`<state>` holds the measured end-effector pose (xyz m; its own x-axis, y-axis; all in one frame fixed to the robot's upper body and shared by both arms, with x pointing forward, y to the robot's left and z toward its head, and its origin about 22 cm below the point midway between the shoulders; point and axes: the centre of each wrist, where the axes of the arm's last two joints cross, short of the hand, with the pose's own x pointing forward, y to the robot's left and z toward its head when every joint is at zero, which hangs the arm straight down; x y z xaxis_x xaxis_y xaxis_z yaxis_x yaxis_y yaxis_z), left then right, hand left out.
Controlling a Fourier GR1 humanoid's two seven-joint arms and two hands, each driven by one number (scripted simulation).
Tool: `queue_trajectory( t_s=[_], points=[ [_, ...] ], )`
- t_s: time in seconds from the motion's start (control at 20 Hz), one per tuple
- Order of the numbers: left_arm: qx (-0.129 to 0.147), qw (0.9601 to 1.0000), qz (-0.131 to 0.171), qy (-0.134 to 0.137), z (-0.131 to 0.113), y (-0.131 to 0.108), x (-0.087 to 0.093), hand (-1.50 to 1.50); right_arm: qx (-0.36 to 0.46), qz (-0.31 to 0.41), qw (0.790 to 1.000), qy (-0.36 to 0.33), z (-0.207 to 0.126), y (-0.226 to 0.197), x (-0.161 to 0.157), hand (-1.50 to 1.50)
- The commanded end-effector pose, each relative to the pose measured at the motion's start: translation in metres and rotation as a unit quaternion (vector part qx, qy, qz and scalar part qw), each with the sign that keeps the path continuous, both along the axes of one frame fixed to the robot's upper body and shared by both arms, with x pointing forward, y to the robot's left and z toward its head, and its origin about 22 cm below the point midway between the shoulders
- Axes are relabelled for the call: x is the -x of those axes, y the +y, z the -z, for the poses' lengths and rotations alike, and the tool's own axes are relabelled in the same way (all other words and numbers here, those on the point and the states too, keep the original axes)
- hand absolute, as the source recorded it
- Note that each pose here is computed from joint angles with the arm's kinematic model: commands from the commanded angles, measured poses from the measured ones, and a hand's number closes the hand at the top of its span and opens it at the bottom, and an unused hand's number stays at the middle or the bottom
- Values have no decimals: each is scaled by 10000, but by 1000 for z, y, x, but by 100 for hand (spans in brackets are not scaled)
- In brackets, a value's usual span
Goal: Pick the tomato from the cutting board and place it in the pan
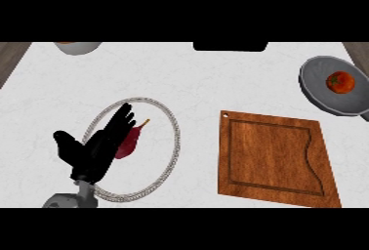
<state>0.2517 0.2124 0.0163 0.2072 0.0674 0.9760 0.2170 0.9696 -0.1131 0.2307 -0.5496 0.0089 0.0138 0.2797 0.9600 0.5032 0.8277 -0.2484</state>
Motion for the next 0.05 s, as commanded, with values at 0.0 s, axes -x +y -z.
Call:
queue_trajectory(
  t_s=[0.0],
  points=[
    [-17,10000,22,-42,7,-8,0,0,-6,-234,9997,13,-2,-7,10,-150]
  ],
)
